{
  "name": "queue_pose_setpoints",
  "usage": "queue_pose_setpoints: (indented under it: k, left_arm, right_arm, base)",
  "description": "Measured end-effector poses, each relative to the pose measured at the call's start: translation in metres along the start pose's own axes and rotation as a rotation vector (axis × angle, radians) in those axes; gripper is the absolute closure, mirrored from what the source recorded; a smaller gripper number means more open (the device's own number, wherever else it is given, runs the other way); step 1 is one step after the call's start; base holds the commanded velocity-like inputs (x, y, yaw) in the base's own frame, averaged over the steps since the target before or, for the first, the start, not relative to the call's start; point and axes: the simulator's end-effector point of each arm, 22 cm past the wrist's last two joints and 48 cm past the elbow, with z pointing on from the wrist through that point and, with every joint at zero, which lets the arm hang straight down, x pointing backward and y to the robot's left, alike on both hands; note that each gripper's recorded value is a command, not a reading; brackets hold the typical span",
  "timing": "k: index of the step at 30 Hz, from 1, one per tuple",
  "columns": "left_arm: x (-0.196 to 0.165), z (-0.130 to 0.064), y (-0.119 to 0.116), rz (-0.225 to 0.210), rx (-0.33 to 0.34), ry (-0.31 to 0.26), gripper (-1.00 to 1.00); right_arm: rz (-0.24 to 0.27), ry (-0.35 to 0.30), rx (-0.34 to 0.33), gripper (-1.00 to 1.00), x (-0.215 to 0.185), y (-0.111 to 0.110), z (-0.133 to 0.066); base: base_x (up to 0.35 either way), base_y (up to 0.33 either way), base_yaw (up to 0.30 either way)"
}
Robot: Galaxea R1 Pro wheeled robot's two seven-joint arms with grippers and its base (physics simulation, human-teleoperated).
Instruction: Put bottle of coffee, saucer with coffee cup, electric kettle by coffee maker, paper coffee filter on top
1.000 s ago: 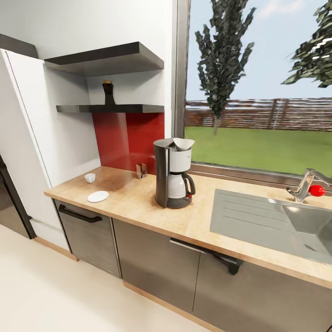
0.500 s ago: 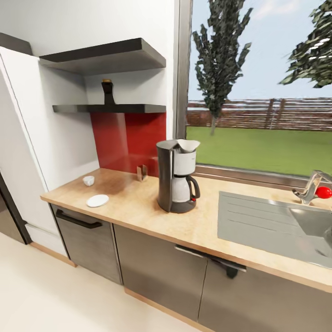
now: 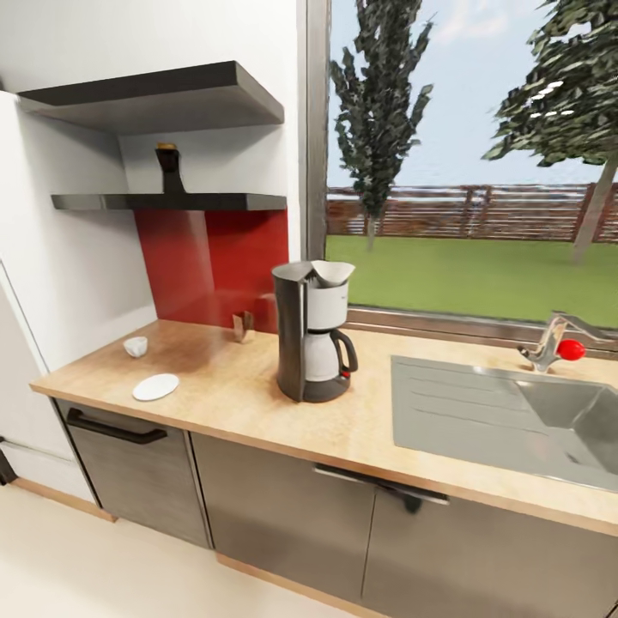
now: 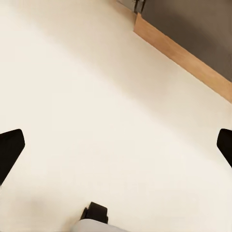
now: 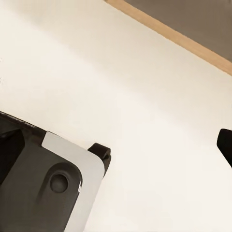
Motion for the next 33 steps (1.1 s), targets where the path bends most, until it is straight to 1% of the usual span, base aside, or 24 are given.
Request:
queue_pose_setpoints:
  k: [9,12,28,33]
  left_arm:
    - [0.0001,0.0,0.0002,0.0,0.0,0.0,-1.0]
    - [-0.0001,0.0001,0.0001,0.0,0.0,0.0,-1.0]
    - [-0.003,-0.0003,-0.0007,-0.002,0.002,-0.007,-1.0]
    - [-0.0032,-0.0005,-0.0007,-0.002,0.002,-0.008,-1.0]
  right_arm:
    - [-0.001,-0.001,0.0,-1.0,-0.0002,-0.0001,0.0001]
    - [-0.001,-0.001,0.0,-1.0,-0.0003,0.0,0.0001]
    - [-0.004,-0.008,0.002,-1.0,-0.0028,-0.0004,-0.0005]
    - [-0.005,-0.01,0.003,-1.0,-0.0038,-0.0007,-0.0007]
  base:
    - [0.139,0.271,-0.017]
    - [0.059,0.302,-0.12]
    - [0.005,0.31,-0.232]
    - [0.0,0.113,-0.235]
